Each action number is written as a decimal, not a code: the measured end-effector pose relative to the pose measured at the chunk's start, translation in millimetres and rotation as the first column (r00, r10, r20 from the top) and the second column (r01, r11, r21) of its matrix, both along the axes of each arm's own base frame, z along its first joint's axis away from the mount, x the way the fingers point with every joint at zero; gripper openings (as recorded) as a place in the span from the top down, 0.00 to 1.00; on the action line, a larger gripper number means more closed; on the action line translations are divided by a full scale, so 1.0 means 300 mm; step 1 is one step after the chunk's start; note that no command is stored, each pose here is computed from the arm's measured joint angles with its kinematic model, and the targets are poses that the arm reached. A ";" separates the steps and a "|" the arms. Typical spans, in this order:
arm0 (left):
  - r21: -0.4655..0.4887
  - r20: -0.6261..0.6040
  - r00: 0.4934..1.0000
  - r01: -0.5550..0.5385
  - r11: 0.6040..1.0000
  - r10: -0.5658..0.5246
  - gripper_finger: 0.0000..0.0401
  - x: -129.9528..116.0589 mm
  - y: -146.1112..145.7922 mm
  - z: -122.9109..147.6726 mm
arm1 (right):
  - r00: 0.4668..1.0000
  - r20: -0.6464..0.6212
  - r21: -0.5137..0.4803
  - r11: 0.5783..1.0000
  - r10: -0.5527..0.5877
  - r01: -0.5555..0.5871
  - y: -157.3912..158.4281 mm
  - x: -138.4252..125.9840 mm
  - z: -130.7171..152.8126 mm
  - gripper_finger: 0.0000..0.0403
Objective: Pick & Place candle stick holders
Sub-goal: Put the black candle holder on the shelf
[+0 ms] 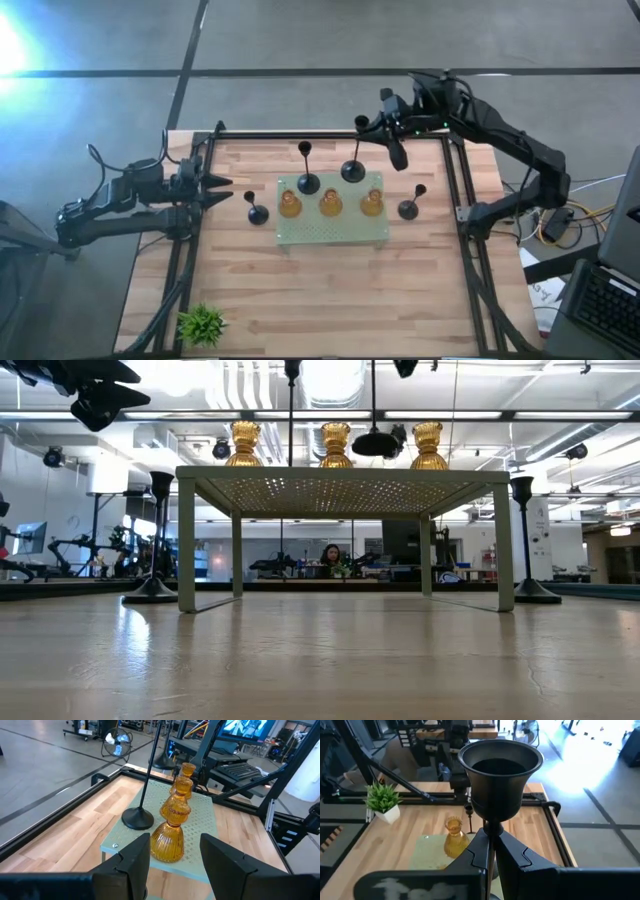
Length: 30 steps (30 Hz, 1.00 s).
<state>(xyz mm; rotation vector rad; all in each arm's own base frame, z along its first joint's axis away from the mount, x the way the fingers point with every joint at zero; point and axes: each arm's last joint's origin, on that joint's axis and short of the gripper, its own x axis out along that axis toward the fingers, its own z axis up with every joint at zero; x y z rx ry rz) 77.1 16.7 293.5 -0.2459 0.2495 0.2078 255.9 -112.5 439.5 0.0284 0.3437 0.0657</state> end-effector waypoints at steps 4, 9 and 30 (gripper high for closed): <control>0.000 0.000 1.000 0.000 1.000 0.000 0.56 0.000 0.000 0.000 | 1.000 -0.015 -0.008 1.000 0.012 -0.012 -0.025 0.017 -0.020 0.97; 0.000 0.000 1.000 0.000 1.000 0.000 0.56 0.000 0.000 0.000 | 0.998 -0.022 -0.017 0.998 0.054 -0.055 -0.031 0.029 -0.041 0.97; -0.001 -0.001 1.000 0.000 1.000 0.000 0.56 0.000 0.000 0.000 | 0.998 -0.004 -0.009 0.998 0.060 -0.060 -0.044 0.032 -0.226 0.97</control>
